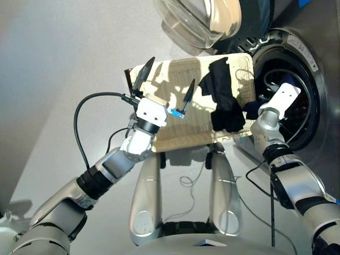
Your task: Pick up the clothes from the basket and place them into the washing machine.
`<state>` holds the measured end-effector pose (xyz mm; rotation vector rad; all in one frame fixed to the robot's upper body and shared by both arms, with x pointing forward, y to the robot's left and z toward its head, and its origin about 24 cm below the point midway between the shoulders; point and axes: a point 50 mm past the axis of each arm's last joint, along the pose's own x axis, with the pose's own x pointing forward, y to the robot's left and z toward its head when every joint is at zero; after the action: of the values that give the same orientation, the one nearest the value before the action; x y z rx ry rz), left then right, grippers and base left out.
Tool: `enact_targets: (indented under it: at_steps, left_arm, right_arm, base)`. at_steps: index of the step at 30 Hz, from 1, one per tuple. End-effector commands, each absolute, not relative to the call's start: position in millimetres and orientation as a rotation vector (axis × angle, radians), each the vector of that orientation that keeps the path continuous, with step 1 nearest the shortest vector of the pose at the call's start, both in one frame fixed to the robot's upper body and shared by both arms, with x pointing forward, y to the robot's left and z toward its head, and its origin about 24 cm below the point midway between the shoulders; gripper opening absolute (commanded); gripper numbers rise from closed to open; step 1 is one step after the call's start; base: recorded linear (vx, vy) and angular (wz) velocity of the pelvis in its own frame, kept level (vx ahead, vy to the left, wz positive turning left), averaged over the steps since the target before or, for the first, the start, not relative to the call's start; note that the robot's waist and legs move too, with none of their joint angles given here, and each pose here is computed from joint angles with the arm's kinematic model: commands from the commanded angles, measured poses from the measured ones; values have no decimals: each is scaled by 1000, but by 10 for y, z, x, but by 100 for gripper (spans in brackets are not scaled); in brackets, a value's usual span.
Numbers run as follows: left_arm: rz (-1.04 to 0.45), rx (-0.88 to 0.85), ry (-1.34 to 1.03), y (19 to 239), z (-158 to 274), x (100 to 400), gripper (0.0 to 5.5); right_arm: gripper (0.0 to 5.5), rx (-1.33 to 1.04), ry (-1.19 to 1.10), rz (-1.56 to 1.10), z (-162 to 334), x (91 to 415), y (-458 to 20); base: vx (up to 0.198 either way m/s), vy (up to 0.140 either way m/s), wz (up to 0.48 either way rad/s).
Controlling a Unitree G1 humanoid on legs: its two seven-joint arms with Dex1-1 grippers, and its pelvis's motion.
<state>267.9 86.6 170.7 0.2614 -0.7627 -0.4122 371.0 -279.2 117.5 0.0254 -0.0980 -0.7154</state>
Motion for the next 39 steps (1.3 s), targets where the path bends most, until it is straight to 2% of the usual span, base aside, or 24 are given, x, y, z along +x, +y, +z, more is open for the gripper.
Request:
enact_targets:
  at_steps: [1, 10, 20, 21, 22, 23, 32, 39]
  left_arm:
    - [-505, 135, -926, 772, 1974, 2363, 550]
    - [-470, 146, -964, 860, 2034, 2288, 550]
    - [-400, 157, -1038, 943, 2165, 2248, 550]
    - [-398, 160, -1038, 944, 2166, 2251, 550]
    - [-394, 158, -1040, 950, 2171, 2254, 550]
    - [-395, 154, -1041, 950, 2175, 2254, 550]
    - [-376, 143, -1031, 966, 2169, 2274, 550]
    - [-360, 133, -1035, 984, 2175, 2280, 550]
  right_arm:
    - [0, 14, -271, -887, 1774, 3621, -3290]
    - [0, -49, -343, -1049, 2187, 3460, -3667]
    - [0, 143, -384, -1181, 2268, 3240, -3980]
    - [37, 142, -386, -1176, 2265, 3236, -3985]
    - [246, 149, -393, -1168, 2261, 3240, -3976]
    - [550, 156, -393, -1159, 2247, 3240, -3975]
    - [550, 201, -437, -1047, 2116, 3369, -3717]
    - [550, 222, -492, -787, 1861, 3492, -3169]
  base:
    - [0, 0, 0]
    - [0, 0, 0]
    - [0, 0, 0]
    - [0, 0, 0]
    - [0, 0, 0]
    - [0, 0, 0]
    - [0, 0, 0]
    - [0, 0, 0]
